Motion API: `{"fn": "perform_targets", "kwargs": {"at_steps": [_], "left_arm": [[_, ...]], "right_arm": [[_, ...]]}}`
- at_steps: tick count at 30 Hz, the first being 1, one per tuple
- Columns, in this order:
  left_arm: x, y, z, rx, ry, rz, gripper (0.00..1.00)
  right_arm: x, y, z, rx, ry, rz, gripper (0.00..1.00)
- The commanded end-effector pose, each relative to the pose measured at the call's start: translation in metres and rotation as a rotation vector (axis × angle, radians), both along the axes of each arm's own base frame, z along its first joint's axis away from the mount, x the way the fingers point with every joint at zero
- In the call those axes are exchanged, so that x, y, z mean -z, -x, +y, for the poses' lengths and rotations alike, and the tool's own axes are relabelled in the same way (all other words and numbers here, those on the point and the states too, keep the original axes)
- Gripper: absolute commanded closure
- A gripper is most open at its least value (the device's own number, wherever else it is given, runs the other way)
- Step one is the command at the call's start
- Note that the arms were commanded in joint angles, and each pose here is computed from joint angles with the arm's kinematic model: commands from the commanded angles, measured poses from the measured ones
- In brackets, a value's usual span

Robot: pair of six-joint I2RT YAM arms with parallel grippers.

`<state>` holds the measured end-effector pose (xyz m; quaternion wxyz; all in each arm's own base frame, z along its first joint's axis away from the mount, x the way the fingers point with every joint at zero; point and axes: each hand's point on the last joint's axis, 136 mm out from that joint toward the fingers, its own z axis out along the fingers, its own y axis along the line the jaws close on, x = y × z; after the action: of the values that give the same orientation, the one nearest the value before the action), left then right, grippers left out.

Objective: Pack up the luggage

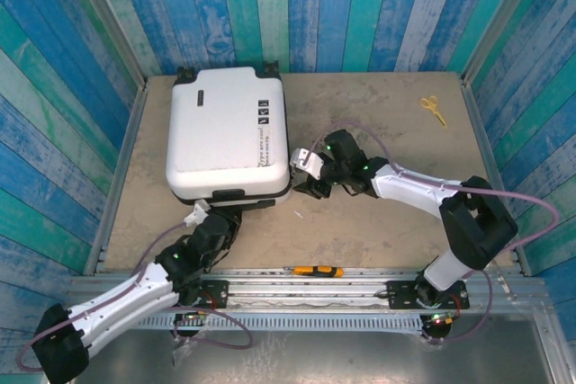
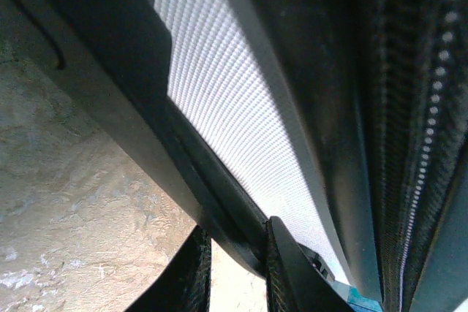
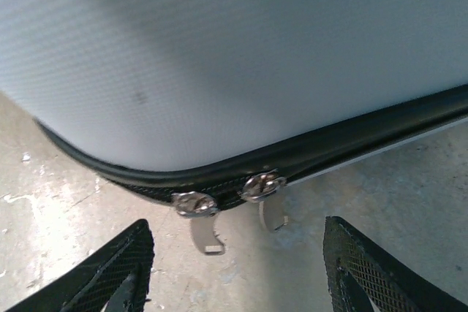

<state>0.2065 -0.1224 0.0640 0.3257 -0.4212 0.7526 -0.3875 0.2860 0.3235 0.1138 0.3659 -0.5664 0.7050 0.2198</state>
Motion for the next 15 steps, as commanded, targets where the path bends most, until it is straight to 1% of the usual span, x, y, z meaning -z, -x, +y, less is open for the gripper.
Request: {"fn": "perform_targets", "kwargs": {"at_steps": [1,8,15], "left_arm": [[0.082,0.037,0.035,0.077,-0.288,0.184,1.00],[0.083,0.038,0.035,0.082,-0.289,0.188,1.00],[0.083,0.039,0.035,0.089,-0.297,0.190,1.00]], "right_arm": [[-0.006,-0.012,0.006,0.028,0.000,-0.024,0.37],[-0.002,-0.024,0.010,0.050,0.010,-0.025,0.39],[0.002,-0.047,0.005,0.158,0.033,-0.057,0.42]]}}
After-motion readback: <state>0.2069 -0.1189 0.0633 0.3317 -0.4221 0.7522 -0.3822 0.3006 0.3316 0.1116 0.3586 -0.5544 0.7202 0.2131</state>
